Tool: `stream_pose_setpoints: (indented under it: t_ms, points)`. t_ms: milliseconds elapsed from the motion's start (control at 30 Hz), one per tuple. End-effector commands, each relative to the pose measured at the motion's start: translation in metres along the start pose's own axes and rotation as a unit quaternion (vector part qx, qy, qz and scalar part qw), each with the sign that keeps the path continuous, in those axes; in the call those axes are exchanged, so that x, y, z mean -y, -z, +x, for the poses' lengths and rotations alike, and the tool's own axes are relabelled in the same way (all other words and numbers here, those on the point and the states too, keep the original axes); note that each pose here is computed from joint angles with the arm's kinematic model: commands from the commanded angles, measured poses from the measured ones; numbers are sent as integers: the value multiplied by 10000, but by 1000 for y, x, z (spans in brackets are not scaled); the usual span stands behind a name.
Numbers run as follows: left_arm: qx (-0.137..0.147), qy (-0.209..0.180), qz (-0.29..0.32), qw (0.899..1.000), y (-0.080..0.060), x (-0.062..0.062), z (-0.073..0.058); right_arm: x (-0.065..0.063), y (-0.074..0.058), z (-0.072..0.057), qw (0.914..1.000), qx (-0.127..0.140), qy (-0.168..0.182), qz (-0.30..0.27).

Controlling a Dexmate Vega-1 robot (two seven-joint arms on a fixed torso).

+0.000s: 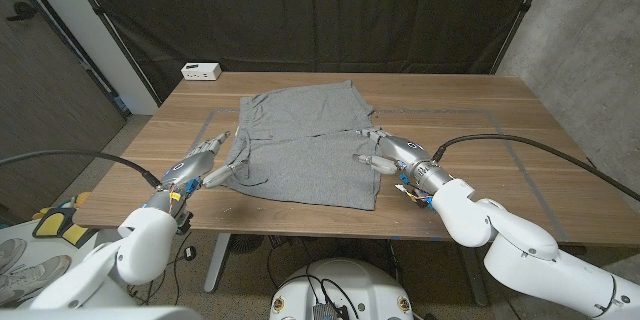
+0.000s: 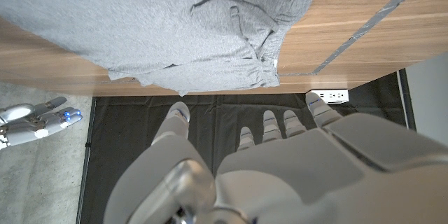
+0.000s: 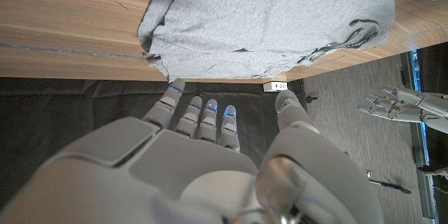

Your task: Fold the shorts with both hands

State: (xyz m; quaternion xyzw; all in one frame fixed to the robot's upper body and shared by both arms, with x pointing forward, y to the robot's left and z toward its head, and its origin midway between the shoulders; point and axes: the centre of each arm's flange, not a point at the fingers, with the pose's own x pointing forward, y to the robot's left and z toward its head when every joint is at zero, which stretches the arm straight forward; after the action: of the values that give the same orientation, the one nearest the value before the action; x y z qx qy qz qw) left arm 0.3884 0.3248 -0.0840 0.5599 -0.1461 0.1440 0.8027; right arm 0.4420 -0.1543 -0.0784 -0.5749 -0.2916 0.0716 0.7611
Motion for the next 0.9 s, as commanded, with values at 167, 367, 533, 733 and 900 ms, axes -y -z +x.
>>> stream_pose_setpoints:
  t_ms: [167,367,533,733,900]
  points:
    - [-219,258,568,9978,7,9,-3,-20,0,-18,9998,-105,168,20]
    - [-299,298,882,9952,6,11,1,-31,-4,-24,9996,-224,146,-83]
    - [-360,326,1215,9914,3,13,5,-38,-10,-24,9996,-205,97,-159]
    - [-404,238,1638,9854,-1,13,9,-44,-14,-28,9992,-284,186,-231]
    - [-416,173,1908,9806,-4,13,10,-49,-17,-30,9986,-325,207,-359]
